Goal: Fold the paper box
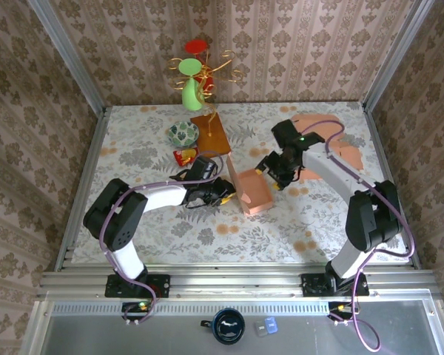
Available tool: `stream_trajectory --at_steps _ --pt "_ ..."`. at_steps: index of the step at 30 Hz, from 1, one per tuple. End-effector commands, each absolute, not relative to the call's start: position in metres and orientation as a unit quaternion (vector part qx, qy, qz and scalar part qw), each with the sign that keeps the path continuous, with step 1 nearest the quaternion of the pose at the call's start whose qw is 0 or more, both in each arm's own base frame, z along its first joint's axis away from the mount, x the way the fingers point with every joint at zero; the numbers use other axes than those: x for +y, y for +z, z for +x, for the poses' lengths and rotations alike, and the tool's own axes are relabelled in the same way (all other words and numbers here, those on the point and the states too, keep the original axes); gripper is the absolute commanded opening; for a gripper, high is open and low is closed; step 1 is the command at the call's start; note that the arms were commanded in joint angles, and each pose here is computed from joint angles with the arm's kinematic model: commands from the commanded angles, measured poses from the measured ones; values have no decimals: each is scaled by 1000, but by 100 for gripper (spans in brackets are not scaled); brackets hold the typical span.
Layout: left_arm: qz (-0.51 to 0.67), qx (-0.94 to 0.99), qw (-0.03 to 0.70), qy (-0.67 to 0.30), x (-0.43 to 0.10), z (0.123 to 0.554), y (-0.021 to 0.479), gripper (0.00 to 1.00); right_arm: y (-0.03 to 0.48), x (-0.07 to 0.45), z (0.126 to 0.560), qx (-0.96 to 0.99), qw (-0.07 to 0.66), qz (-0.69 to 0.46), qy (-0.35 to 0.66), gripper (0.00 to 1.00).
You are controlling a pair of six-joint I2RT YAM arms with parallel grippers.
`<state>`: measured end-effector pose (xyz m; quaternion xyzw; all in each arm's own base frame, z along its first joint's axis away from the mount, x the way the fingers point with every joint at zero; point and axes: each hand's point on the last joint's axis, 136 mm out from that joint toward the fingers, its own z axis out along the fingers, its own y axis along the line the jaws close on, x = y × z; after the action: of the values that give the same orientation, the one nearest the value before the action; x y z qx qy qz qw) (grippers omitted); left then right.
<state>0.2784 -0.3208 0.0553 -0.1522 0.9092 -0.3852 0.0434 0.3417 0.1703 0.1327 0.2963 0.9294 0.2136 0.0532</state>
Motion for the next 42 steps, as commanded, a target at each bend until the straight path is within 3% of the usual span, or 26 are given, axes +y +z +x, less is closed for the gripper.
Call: stream_trajectory --at_steps 1,6,12,16,28,42 --pt "-146 913 36 -379 -321 280 51 30 129 165 355 966 105 90 219 56" --pt "-145 914 35 -378 -322 281 52 30 101 161 343 979 61 -31 193 53" --pt "-145 914 34 -378 -323 281 51 30 76 160 345 983 33 -47 177 53" --pt "-145 914 34 -379 -324 283 51 30 57 162 349 984 21 -32 176 52" --pt "-142 913 35 -382 -326 289 52 30 47 180 360 980 26 26 198 36" --pt "-152 907 55 -389 -308 323 64 32 57 170 354 957 65 209 192 14"
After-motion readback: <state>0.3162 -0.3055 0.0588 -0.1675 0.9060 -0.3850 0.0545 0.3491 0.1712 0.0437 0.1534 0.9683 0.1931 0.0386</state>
